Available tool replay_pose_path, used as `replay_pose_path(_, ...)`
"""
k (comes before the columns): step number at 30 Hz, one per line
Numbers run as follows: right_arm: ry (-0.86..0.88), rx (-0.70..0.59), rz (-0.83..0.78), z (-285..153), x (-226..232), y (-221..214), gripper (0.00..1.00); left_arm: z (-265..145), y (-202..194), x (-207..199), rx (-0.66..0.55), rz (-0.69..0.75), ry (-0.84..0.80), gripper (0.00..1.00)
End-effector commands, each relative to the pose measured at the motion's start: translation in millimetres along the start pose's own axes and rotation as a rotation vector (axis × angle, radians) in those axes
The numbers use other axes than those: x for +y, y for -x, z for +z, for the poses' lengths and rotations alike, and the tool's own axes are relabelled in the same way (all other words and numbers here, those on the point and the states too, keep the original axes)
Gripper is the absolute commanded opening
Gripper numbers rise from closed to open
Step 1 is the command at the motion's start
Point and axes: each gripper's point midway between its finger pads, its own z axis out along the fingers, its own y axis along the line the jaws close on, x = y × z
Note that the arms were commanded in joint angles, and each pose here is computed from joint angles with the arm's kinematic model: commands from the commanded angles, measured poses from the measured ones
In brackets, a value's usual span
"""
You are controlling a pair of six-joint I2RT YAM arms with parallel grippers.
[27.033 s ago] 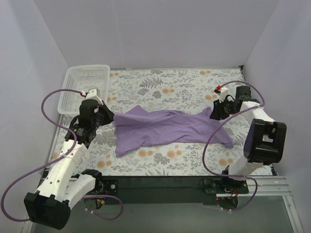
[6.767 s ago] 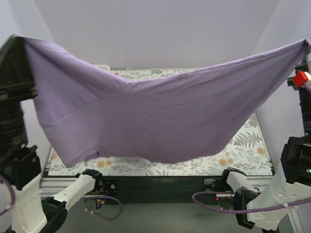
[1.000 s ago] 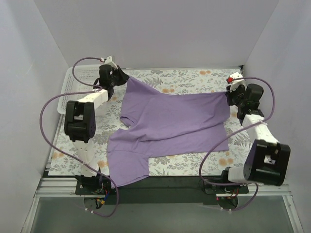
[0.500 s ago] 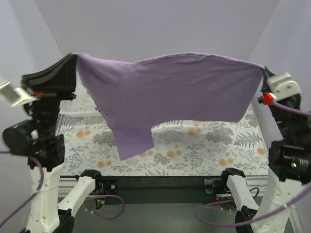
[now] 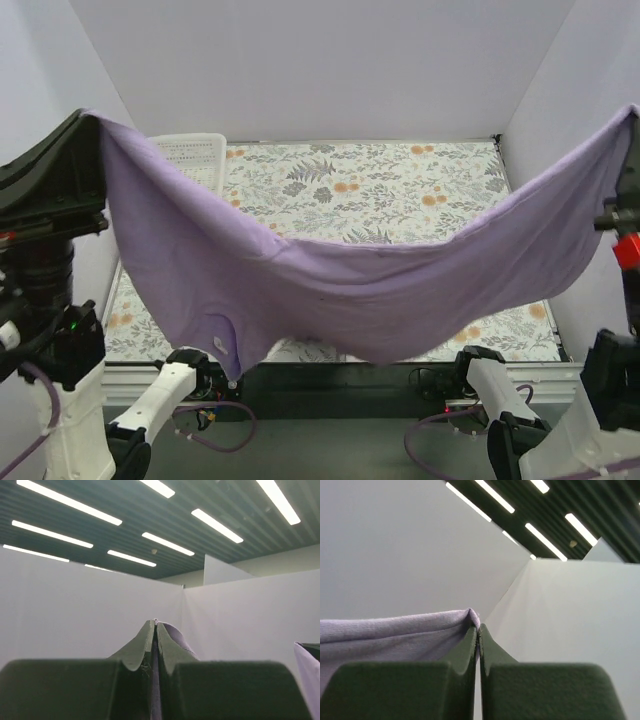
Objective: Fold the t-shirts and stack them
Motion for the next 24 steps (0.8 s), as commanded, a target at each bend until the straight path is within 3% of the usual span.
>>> replay_pose_path(1, 0.077, 0.207, 0.076, 34.2, 35.2, -101.7, 0.01, -1.2, -123.0, 76.7, 0.239, -0.023, 0.157, 0.0)
replay_pose_path(2, 0.088, 0.215, 0.068, 36.2, 42.2, -115.5, 0.01, -6.4, -140.1, 86.5, 0.265, -0.021, 0.177, 0.0)
replay_pose_path(3, 0.142, 0.313, 0.099, 34.5, 73.1, -172.4, 0.01, -12.3, -158.7, 99.0, 0.282, -0.018, 0.203, 0.0)
replay_pose_path(4, 0.131, 0.288, 0.078, 35.7, 75.8, -179.4, 0.01, -19.3, -183.6, 112.3, 0.324, -0.013, 0.225, 0.0)
replay_pose_path(6, 0.212, 0.416, 0.105, 20.7, 122.7, -256.4, 0.01, -47.0, -243.3, 140.3, 0.421, -0.025, 0.28, 0.0)
replay_pose_path(8, 0.262, 0.444, 0.116, 12.4, 151.3, -294.7, 0.01, -84.1, -315.1, 170.3, 0.557, -0.053, 0.344, 0.0)
replay_pose_path(9, 0.314, 0.518, 0.147, -8.4, 183.5, -337.0, 0.01, -90.6, -333.4, 177.3, 0.576, -0.052, 0.341, 0.0)
replay_pose_path(11, 0.315, 0.476, 0.143, -8.6, 199.7, -358.2, 0.01, -125.4, -399.6, 205.8, 0.697, -0.076, 0.398, 0.0)
replay_pose_path(13, 0.365, 0.546, 0.19, -35.1, 237.4, -404.0, 0.01, -162.9, -464.3, 232.8, 0.805, -0.095, 0.449, 0.0)
replay_pose_path(15, 0.376, 0.519, 0.201, -37.6, 252.6, -419.9, 0.01, -174.4, -499.2, 249.6, 0.85, -0.117, 0.465, 0.0)
replay_pose_path(16, 0.403, 0.569, 0.24, -53.9, 274.0, -444.0, 0.01, -204.5, -539.8, 263.0, 0.935, -0.152, 0.499, 0.0)
replay_pose_path(18, 0.397, 0.527, 0.238, -52.3, 282.4, -454.6, 0.01, -217.9, -570.2, 276.7, 0.983, -0.168, 0.52, 0.0)
replay_pose_path(22, 0.474, 0.6, 0.283, -68.9, 320.4, -502.3, 0.01, -238.7, -631.1, 305.6, 1.067, -0.195, 0.561, 0.0)
replay_pose_path(24, 0.464, 0.623, 0.288, -57.4, 320.5, -518.2, 0.01, -255.7, -651.7, 316.7, 1.114, -0.195, 0.594, 0.0)
